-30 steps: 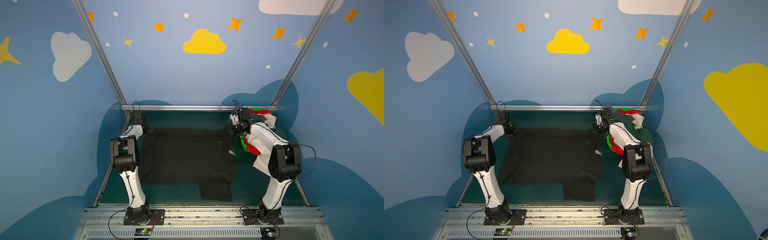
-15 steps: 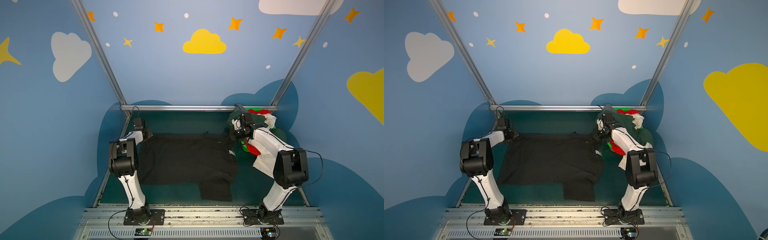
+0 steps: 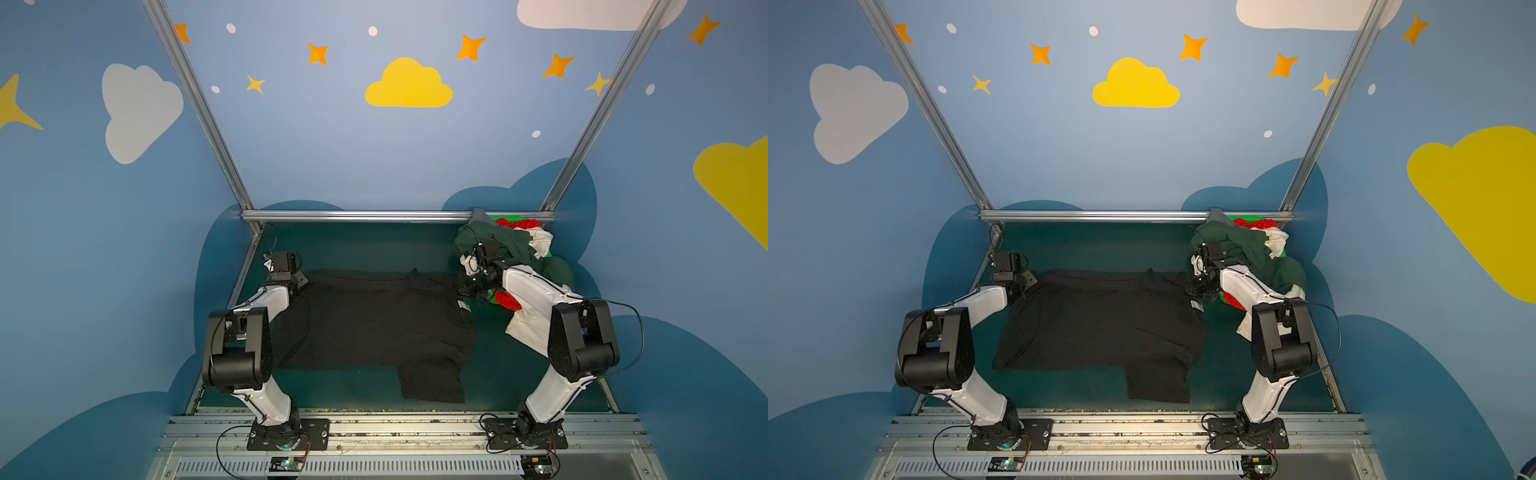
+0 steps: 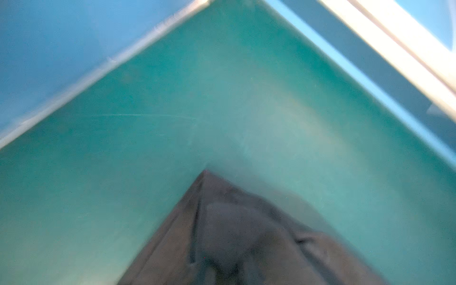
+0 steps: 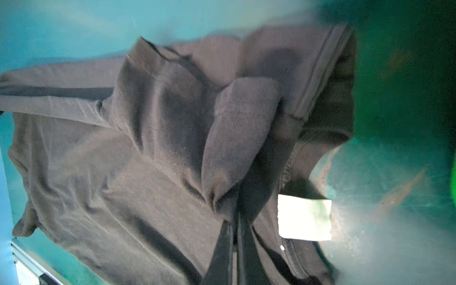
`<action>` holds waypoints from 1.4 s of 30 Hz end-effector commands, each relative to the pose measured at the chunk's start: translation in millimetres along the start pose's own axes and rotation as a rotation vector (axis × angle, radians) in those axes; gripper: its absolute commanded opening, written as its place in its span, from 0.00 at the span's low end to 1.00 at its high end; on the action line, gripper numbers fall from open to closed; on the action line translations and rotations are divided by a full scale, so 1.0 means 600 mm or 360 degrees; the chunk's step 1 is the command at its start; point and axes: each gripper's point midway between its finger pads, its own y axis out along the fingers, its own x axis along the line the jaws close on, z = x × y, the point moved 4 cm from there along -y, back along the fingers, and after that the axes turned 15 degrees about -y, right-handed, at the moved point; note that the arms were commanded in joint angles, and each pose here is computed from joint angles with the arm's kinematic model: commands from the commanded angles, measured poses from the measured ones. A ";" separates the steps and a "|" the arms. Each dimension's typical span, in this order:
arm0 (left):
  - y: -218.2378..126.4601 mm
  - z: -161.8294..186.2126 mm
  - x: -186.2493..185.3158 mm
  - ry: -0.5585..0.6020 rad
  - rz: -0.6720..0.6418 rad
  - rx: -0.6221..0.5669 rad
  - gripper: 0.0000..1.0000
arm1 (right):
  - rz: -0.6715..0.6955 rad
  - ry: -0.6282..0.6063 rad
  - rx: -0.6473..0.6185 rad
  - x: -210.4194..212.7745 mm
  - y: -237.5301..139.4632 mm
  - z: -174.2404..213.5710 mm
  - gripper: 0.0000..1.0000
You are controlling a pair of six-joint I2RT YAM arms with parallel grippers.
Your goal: Fold and stack the t-shirts
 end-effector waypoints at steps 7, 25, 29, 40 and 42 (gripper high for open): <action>-0.064 -0.024 0.067 -0.0187 -0.0394 -0.0160 0.56 | 0.0033 0.0030 0.0085 -0.003 0.013 0.033 0.18; -0.067 0.020 0.010 -0.0281 -0.0133 0.0248 0.94 | 0.0197 -0.0164 0.0030 0.062 -0.007 -0.079 0.80; -0.097 0.031 0.002 -0.0260 -0.0014 0.0273 1.00 | 0.0162 -0.0215 0.0039 0.082 0.036 -0.120 0.79; -0.150 0.033 0.008 -0.0263 0.0135 0.0272 1.00 | 0.0016 -0.0274 0.0157 0.117 0.143 -0.164 0.59; -0.152 0.032 0.011 -0.0261 0.0121 0.0268 1.00 | 0.0029 -0.0297 0.0177 0.122 0.156 -0.163 0.55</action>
